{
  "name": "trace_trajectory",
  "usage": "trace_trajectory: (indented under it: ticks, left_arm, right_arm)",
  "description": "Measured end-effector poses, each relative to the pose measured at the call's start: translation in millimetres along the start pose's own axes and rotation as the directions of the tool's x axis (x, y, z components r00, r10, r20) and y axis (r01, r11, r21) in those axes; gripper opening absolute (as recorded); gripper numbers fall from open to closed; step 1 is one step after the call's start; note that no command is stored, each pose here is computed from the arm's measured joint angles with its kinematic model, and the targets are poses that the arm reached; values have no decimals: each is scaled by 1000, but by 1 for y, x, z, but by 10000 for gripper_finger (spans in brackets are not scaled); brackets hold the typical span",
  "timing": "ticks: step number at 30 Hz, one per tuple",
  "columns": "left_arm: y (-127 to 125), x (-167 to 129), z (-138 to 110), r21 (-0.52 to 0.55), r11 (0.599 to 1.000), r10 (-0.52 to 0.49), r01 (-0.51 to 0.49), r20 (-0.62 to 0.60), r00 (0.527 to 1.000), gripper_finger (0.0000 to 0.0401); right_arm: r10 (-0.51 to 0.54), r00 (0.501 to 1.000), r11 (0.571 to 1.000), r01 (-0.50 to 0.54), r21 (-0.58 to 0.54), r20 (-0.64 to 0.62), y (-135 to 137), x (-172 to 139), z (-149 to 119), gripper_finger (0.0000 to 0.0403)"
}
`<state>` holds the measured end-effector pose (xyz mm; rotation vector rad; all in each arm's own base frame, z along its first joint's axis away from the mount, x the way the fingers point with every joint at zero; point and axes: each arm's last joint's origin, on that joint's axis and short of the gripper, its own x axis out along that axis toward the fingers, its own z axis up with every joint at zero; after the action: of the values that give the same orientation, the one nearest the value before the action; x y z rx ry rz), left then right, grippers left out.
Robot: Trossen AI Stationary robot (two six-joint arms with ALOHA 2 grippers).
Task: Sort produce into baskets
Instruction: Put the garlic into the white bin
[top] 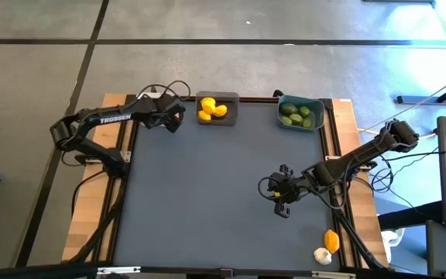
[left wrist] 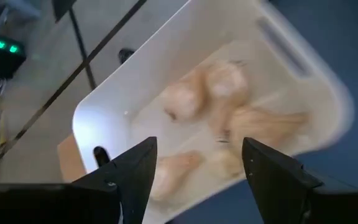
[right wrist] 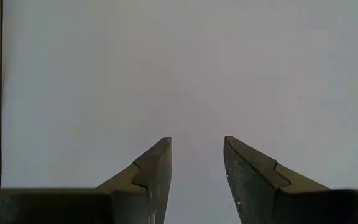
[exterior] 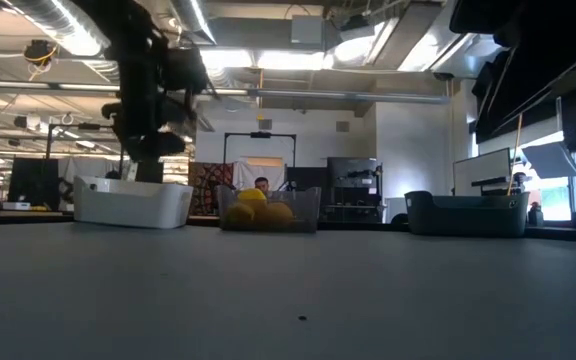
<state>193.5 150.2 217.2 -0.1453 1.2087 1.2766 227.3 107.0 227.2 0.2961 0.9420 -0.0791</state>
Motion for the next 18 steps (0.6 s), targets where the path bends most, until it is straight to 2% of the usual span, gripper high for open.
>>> trace_trajectory:
  ticks: [3,6,11,15,18]
  left_arm:
    - [-6,-17,-3,-3,999,-39,40,60,997,232]
    - [-12,-33,-8,10,997,-82,81,116,990,232]
    - [-23,-51,-15,45,991,-134,129,168,977,233]
    - [-31,-58,-19,58,987,-160,152,188,969,233]
    - [-36,-63,-22,67,984,-177,167,200,964,233]
  right_arm:
    - [22,1000,1000,-22,-16,-16,1,0,0,147]
    - [95,993,995,-94,18,-67,8,-2,-6,147]
    - [221,958,968,-193,159,-181,25,-8,-22,147]
    - [270,931,942,-202,268,-245,39,-15,-37,147]
    - [281,913,923,-173,344,-297,49,-21,-52,157]
